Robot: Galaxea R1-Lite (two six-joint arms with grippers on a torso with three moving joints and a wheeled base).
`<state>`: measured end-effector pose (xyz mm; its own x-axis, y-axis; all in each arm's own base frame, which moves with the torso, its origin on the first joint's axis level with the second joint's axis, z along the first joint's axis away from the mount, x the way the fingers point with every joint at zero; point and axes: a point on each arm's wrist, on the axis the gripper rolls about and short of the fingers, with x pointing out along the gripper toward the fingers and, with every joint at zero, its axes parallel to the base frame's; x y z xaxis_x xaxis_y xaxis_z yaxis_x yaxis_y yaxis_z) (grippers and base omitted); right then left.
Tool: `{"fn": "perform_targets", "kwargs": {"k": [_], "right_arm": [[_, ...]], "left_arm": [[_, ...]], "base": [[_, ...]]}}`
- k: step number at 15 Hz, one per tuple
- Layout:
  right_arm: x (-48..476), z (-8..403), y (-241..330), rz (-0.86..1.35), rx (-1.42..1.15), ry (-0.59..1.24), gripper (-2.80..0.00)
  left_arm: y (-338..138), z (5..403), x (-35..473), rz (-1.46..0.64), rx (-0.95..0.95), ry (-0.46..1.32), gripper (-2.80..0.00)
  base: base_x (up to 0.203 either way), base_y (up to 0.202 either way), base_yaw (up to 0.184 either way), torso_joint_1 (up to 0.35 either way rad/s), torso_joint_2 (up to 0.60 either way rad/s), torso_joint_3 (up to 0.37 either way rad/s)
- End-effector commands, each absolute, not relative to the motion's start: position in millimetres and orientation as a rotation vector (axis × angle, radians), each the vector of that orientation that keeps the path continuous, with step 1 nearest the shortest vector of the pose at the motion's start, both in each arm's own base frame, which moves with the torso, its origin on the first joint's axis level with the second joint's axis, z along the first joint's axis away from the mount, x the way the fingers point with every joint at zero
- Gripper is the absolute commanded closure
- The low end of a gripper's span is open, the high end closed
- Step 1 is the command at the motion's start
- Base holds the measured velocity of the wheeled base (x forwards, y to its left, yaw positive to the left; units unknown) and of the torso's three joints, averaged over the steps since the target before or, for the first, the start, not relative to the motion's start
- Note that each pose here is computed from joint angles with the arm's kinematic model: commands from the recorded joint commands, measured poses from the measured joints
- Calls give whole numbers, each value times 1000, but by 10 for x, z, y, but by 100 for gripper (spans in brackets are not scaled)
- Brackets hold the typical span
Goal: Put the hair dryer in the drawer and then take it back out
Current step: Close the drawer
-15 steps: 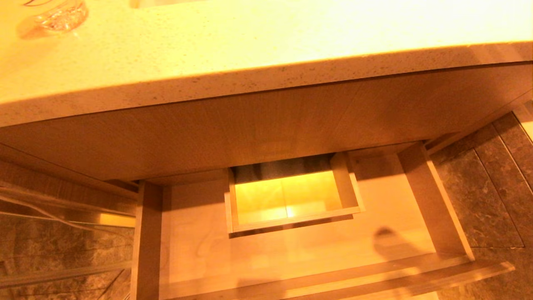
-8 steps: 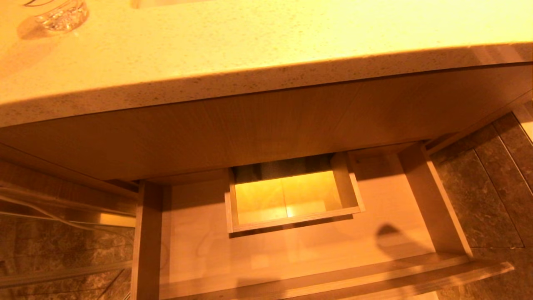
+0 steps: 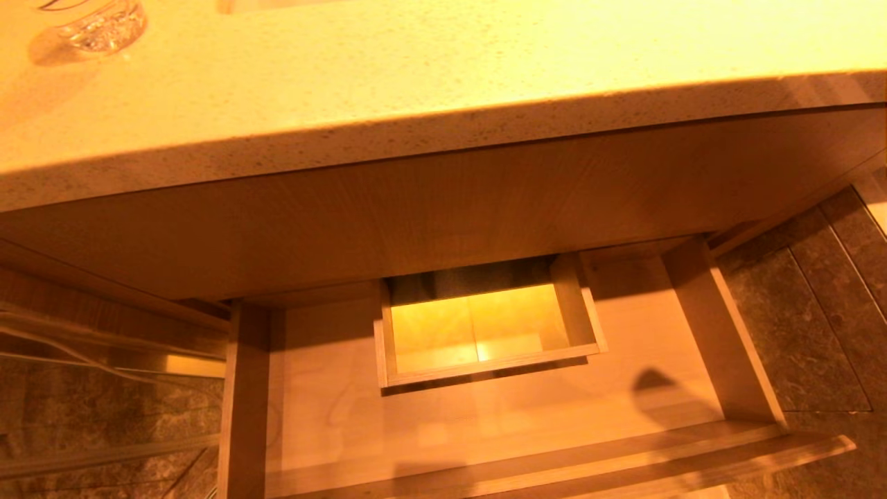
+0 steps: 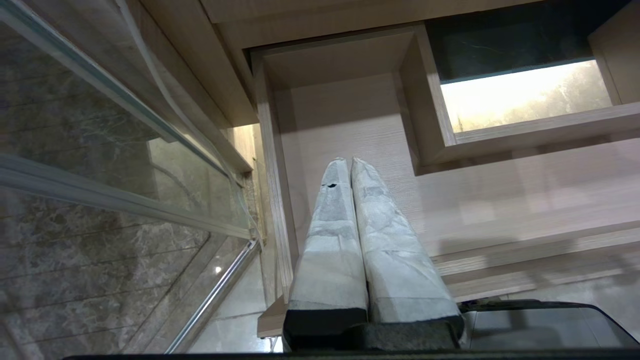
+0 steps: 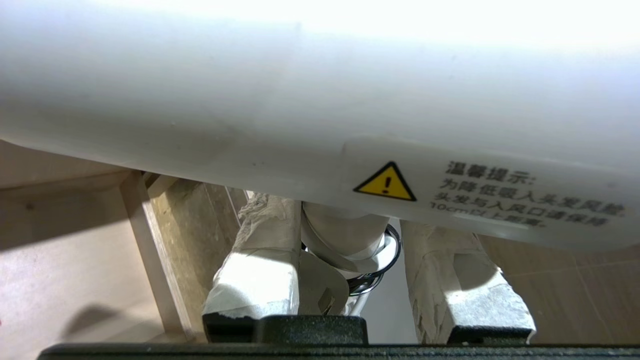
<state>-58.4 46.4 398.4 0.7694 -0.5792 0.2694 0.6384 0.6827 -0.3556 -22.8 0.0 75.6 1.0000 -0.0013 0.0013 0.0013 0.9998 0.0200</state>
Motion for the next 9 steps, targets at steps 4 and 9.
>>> {"fn": "perform_targets", "kwargs": {"k": [4,9], "right_arm": [[-530,3982,425,-673,-447,-111,0],[-497,4087,399,-683,-475,-152,0]], "left_arm": [[0,752,-227,-2,20,0,0],[0,752,-227,-2,20,0,0]], "base": [[0,0,0,0,0,0],[0,0,0,0,0,0]]}}
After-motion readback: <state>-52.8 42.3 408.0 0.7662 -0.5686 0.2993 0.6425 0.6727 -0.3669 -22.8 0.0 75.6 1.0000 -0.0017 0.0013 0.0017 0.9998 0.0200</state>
